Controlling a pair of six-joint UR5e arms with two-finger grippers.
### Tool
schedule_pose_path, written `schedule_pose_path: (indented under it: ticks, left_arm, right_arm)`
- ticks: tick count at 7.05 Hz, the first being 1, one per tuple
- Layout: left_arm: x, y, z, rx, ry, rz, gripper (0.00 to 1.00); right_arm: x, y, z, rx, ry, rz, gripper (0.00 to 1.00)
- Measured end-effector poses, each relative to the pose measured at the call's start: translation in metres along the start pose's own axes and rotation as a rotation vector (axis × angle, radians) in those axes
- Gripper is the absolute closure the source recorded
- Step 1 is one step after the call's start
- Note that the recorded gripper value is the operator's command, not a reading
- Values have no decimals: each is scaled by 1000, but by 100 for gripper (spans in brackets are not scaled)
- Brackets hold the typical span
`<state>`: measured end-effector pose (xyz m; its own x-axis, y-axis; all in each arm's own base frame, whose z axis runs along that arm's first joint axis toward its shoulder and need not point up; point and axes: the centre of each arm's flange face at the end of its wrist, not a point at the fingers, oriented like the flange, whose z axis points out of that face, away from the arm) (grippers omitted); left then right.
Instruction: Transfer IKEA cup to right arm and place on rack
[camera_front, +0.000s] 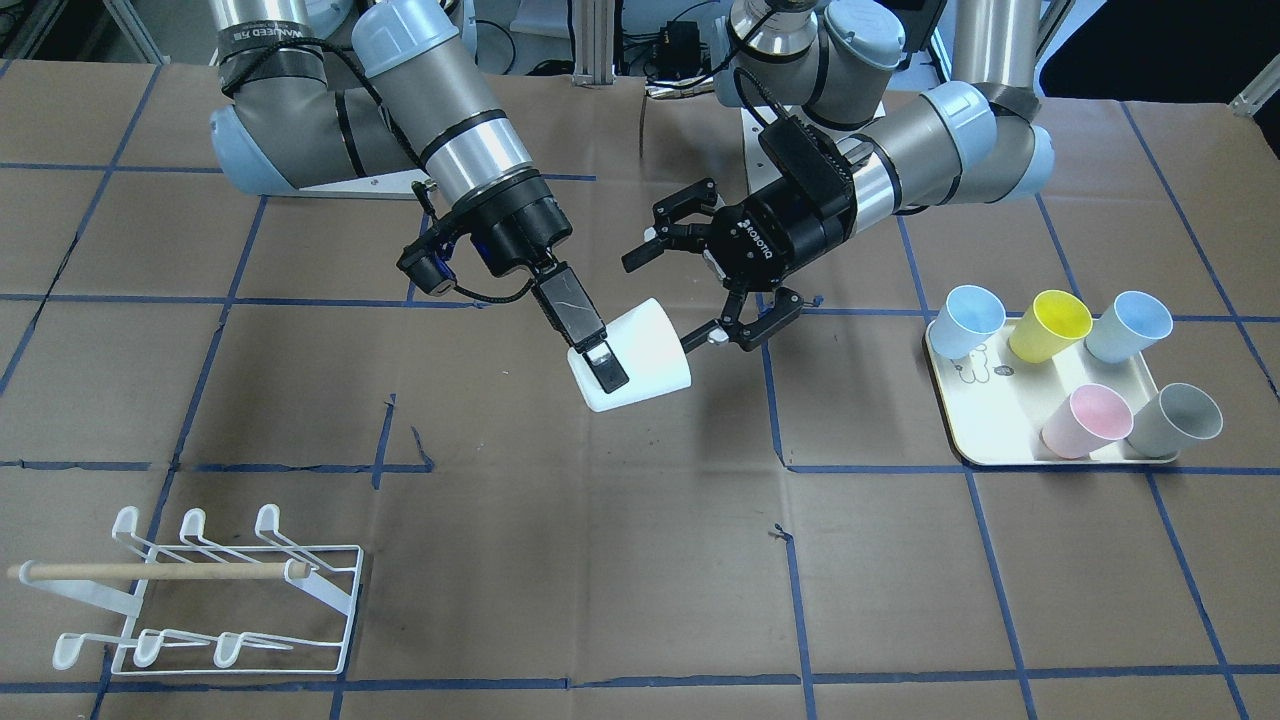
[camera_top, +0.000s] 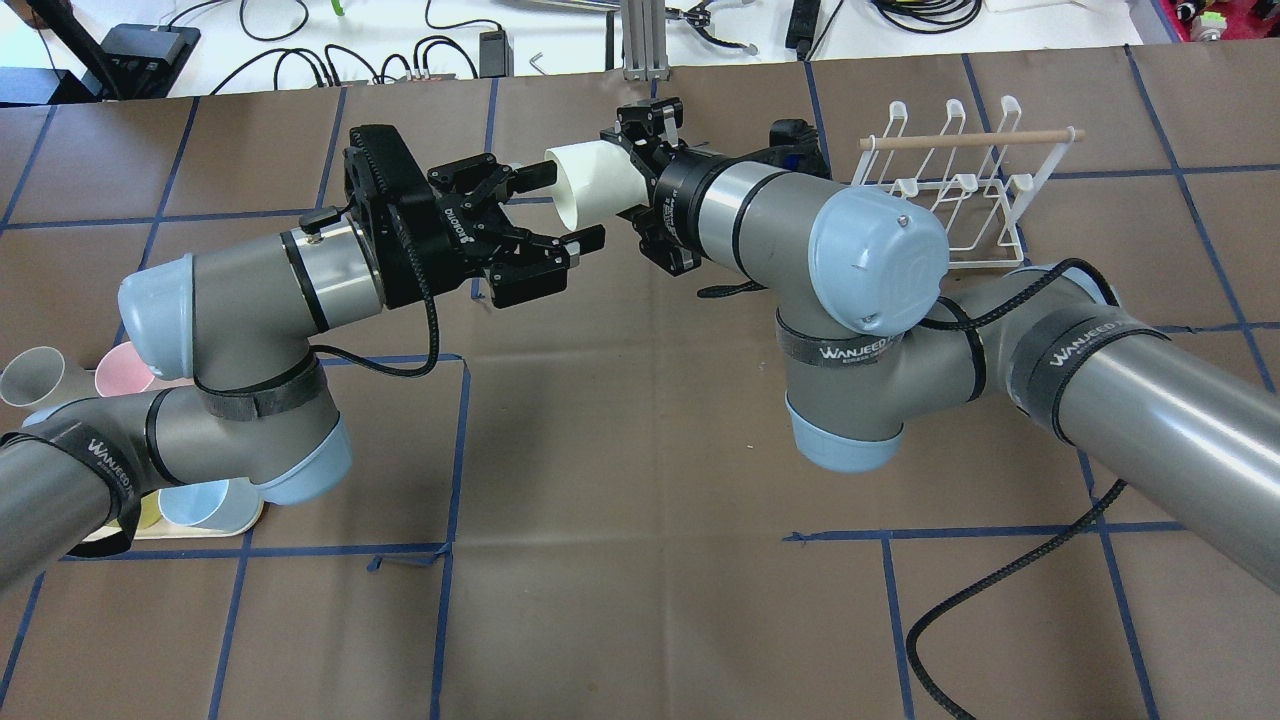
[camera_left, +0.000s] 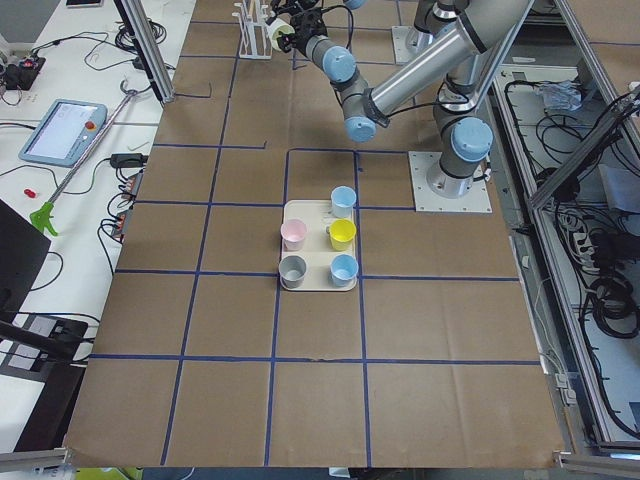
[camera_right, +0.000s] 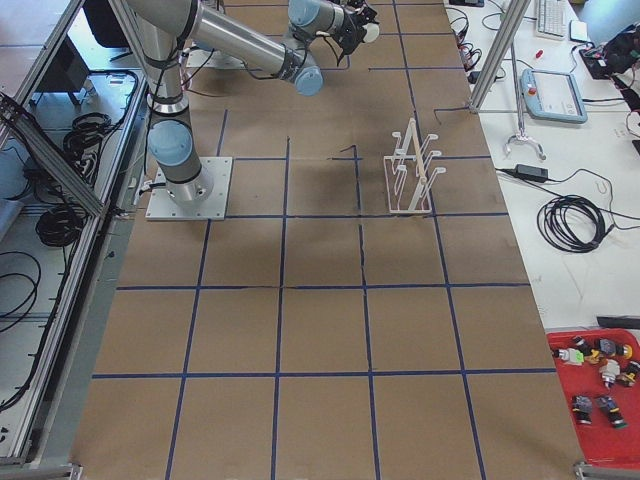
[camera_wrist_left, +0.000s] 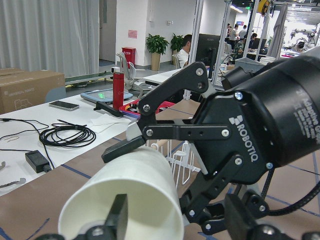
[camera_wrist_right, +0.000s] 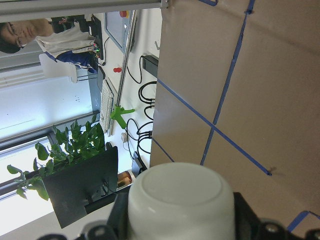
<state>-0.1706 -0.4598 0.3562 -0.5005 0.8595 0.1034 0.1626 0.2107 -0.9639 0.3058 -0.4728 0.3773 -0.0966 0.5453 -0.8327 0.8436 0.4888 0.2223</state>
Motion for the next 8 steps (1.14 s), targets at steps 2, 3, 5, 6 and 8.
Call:
schedule_pose_path:
  ticks: [2, 3, 5, 6, 8]
  left_arm:
    - [-26, 4, -26, 12, -66, -32, 2]
    - [-40, 7, -41, 22, -96, -47, 2]
    - [-59, 11, -56, 7, -169, -63, 2]
    - [-68, 14, -58, -33, -245, -74, 2]
    - [-93, 17, -58, -148, -404, -137, 1]
  right_arm:
    - [-7, -14, 0, 20, -10, 2, 81]
    - [-12, -30, -2, 45, -22, 4, 83]
    - [-33, -57, -9, 125, -54, -144, 83]
    - [-44, -69, -11, 195, -56, -266, 85]
    - [-52, -98, -15, 292, -15, -549, 86]
